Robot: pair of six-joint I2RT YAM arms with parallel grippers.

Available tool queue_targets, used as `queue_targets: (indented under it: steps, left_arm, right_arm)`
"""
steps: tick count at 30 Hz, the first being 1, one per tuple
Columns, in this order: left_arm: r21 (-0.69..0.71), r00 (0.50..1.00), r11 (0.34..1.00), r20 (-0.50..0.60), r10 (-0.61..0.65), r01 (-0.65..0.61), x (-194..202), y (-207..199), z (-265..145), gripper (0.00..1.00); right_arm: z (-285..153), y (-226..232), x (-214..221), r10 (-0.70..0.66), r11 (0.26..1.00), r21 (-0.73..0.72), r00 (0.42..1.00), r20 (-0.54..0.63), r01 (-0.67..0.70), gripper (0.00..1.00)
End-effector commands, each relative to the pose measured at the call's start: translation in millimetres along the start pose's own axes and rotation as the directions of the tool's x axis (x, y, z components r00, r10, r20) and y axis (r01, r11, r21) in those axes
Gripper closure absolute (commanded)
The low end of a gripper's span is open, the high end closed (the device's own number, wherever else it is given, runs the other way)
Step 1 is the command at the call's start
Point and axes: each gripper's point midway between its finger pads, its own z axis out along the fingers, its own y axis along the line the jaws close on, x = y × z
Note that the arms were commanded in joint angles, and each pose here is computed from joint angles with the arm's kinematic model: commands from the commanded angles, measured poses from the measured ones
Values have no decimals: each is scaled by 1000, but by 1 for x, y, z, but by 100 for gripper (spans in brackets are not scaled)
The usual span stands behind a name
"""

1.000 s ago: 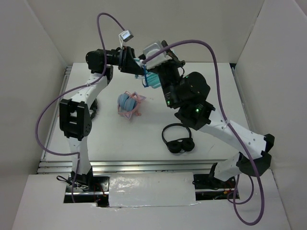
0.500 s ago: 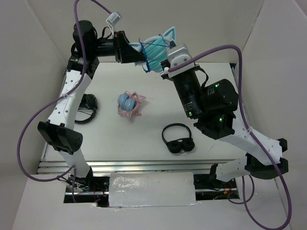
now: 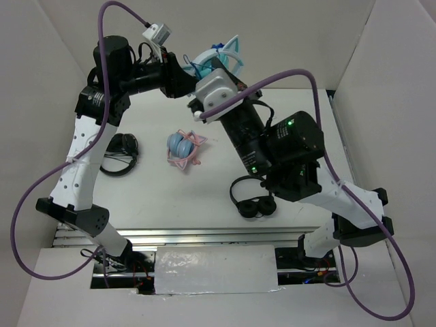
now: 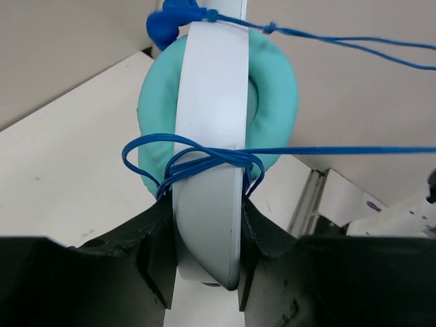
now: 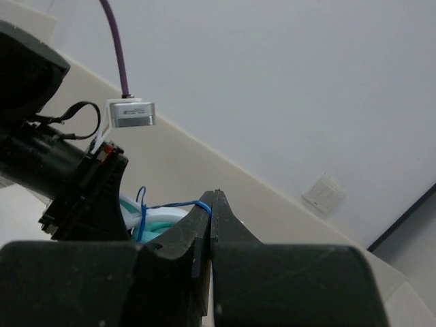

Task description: Wrap the headphones

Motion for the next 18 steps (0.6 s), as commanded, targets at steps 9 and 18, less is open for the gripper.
queue_targets:
  steps: [9,18]
  left_arm:
    - [-596,985,801,-108,-137,46,63,162,-6,100]
    - [-659,976,752,-144,-163,28,76,200,-14,100]
  right_arm:
    - [-27,-86,-38,-30,971,240,990,136,-3,100]
    - [-18,-86,7,-96,967,228,991,-93,115,100]
